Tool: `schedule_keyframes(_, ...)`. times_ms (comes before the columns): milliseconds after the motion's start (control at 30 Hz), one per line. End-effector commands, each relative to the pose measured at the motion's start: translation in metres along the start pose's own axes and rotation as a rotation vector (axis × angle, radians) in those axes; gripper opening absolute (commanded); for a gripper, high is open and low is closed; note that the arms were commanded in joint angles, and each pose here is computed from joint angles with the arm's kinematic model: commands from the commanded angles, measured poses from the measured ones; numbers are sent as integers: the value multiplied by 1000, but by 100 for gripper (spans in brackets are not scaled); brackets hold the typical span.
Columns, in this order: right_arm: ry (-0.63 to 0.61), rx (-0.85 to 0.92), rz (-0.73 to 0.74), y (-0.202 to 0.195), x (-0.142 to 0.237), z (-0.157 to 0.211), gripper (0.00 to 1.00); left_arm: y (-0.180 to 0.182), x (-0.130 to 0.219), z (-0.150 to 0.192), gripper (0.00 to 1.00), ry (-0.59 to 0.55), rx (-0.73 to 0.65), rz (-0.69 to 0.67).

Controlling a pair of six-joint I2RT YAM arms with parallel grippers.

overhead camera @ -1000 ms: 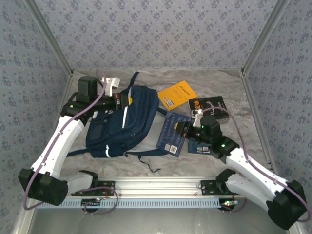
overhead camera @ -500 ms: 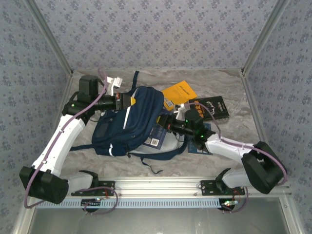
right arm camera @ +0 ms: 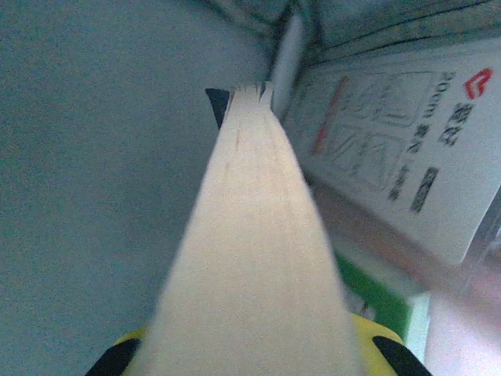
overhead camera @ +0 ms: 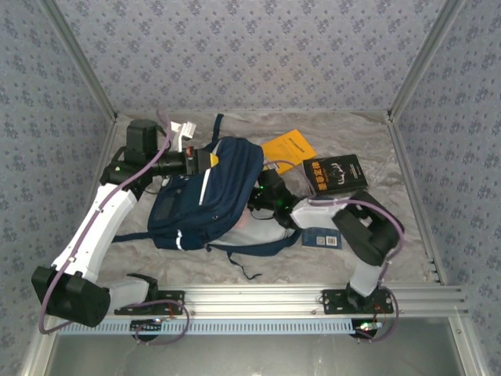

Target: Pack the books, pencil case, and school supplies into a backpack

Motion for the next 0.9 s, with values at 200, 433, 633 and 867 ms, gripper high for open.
schedule_keyframes(200, -40, 211, 58, 24, -63, 15, 57, -38, 16, -30, 0, -130, -189, 141)
schedule_keyframes(433, -84, 361, 224, 26, -25, 14, 84, -28, 23, -27, 0, -161, -166, 66)
schedule_keyframes(633, -72, 393, 291, 17, 7, 18, 89, -16, 33, -21, 0, -195, -129, -25)
schedule_keyframes(867, -114, 489, 340, 19, 51, 19, 84, 4, 45, -13, 0, -235, -74, -227)
Point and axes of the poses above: each hand's point on the last joint's axis, 136 mm out from that joint toward the fingers, its own x axis back along the fingers, its own y axis along the line the jaws close on, z = x × y, the point moved 9 cm from there along x, back along the fingers, and after that the axes turned 7 degrees about -x, right-handed, at the moved point
